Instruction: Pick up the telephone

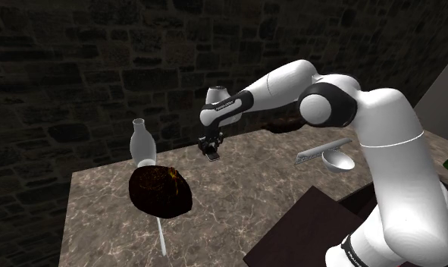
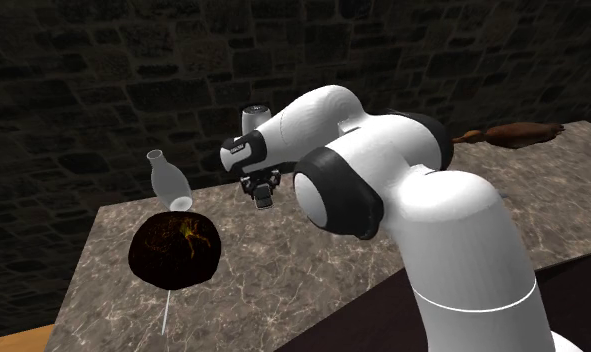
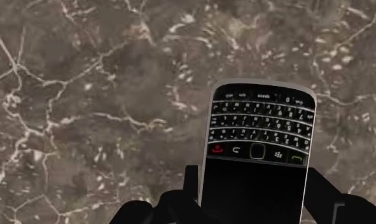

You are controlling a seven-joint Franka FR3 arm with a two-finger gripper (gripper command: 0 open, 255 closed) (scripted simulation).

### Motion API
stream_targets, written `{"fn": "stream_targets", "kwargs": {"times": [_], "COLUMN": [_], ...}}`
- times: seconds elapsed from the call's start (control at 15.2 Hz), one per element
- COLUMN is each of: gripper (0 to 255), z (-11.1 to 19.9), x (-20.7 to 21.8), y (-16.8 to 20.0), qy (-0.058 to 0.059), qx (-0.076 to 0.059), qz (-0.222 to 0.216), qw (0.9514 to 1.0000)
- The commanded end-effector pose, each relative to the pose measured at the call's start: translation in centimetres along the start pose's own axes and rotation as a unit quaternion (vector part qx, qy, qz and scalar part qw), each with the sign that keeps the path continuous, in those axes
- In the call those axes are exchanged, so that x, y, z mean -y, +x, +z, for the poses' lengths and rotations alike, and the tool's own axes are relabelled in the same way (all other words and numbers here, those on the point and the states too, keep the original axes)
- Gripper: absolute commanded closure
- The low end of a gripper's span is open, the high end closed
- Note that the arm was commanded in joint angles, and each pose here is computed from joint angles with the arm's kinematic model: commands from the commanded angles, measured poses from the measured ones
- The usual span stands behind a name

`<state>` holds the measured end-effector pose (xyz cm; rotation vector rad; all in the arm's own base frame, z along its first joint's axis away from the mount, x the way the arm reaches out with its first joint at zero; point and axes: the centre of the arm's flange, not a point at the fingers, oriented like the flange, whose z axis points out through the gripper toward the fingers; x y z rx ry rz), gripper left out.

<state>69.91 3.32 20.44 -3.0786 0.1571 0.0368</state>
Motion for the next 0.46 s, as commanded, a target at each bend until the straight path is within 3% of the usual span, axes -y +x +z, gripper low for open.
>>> {"fn": "stream_targets", "kwargs": {"times": [0.0, 0.4], "gripper": [255, 255], "z": [-1.1, -3.3], "x": [0.0, 0.1], "y": [-0.1, -0.1], "qy": [0.0, 0.0], "qx": [0.0, 0.0], "qz": [0.0, 0.0], "qw": [1.0, 1.0]}}
